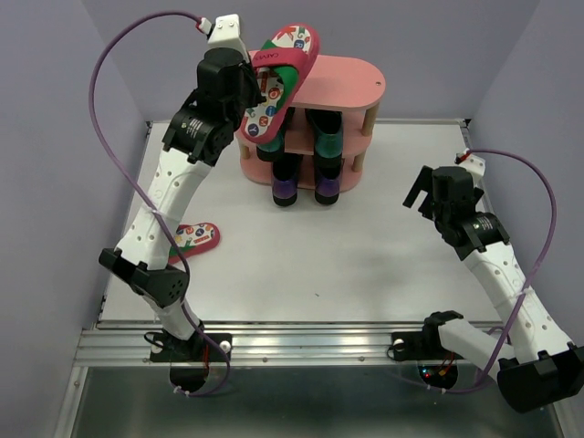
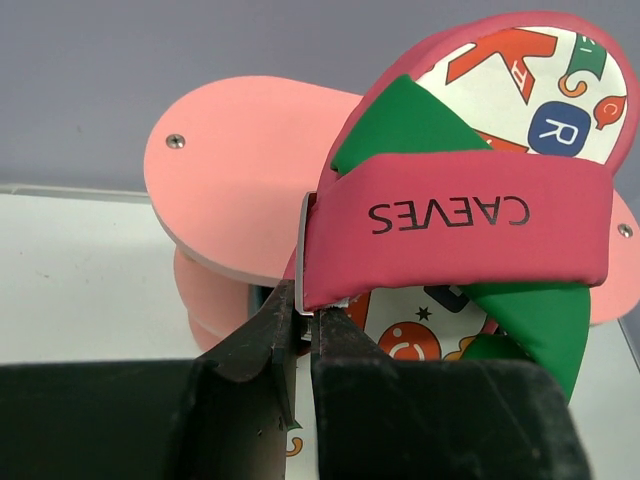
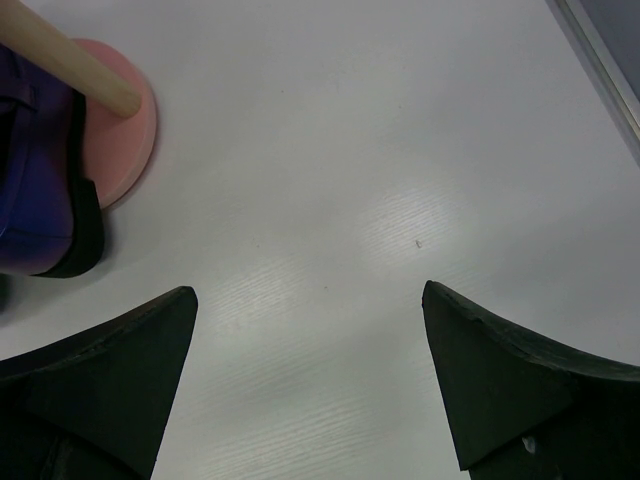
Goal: Place and organize the shoes onto the shoe shelf
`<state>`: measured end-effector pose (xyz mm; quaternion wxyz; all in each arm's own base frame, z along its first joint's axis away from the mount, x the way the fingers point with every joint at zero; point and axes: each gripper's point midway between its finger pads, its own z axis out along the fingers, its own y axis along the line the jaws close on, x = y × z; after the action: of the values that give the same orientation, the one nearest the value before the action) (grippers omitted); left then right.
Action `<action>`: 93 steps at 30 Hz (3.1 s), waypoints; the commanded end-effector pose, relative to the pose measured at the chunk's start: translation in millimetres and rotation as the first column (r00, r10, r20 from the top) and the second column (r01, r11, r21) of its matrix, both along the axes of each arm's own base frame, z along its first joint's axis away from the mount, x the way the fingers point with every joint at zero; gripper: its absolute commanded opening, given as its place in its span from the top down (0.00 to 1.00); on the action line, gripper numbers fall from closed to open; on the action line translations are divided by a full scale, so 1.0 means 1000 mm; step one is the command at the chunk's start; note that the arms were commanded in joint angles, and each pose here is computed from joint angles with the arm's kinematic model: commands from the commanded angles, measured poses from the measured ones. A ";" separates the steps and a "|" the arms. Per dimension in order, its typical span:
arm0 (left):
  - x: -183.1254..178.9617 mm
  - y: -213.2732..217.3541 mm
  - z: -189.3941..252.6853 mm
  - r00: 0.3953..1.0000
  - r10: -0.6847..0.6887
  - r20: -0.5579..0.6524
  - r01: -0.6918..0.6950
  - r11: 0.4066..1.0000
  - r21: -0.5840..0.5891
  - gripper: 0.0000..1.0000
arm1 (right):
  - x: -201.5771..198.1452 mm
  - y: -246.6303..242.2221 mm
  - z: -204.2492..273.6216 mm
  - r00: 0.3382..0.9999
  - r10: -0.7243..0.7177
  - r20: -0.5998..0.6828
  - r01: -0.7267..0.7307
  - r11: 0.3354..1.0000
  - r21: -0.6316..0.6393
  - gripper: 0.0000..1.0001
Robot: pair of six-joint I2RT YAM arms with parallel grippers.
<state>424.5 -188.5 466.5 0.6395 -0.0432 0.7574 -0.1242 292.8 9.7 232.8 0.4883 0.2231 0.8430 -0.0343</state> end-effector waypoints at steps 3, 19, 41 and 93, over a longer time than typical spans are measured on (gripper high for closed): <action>0.004 0.013 0.089 0.971 0.029 0.235 0.013 0.984 -0.176 1.00 | 0.009 0.001 0.024 0.998 -0.011 0.067 0.009 0.999 0.033 0.00; 0.051 0.011 0.068 0.980 0.050 0.194 0.002 0.966 -0.257 1.00 | 0.010 0.002 0.021 0.998 -0.014 0.062 0.011 0.999 0.038 0.00; 0.064 0.015 0.044 0.990 0.065 0.122 -0.028 0.957 -0.287 0.84 | 0.009 0.003 0.020 0.998 -0.016 0.062 0.013 0.999 0.047 0.00; -0.122 0.199 -0.330 0.470 0.711 -0.523 -0.735 0.644 0.215 0.31 | 0.020 0.016 0.014 0.997 0.043 0.058 -0.046 0.997 0.067 0.00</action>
<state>293.9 -4.5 139.1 0.3583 -0.3574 0.8487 0.1536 302.1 24.9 222.1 0.4686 0.2175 0.8562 -0.0057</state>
